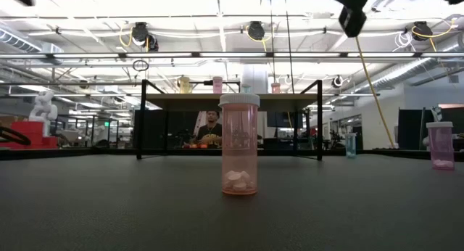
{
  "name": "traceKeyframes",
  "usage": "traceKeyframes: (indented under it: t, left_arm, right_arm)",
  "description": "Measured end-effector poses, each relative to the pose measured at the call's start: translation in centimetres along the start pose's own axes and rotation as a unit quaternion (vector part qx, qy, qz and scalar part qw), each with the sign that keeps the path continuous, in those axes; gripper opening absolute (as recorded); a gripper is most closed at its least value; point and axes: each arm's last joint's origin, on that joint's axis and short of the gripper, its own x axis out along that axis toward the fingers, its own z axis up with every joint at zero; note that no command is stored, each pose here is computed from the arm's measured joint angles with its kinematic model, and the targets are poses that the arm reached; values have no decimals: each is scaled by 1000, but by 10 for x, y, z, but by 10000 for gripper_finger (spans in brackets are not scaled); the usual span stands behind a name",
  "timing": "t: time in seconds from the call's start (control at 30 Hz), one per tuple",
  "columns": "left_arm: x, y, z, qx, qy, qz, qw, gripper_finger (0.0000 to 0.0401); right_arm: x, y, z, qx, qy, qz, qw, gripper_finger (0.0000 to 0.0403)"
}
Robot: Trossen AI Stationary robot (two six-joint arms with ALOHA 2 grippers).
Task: Pick and place medicine bottles onto shelf by color
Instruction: Put the bottom blue pill bottle on the shelf aligned with the other blue pill bottle
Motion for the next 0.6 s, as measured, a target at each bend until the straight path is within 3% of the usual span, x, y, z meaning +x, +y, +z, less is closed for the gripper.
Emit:
traceKeyframes:
  t: [0.2, 0.37, 0.6]
  left_arm:
    - [21, 5, -47, 17, 67, -58, 996, 237]
    - [30, 6, -66, 8, 89, -101, 991, 237]
    - [33, 17, -70, 66, 86, -61, 992, 237]
  right_arm:
    - [9, 12, -8, 36, 18, -44, 998, 123]
    - [29, 33, -8, 69, 19, -59, 996, 123]
    - [63, 67, -23, 81, 59, -55, 993, 123]
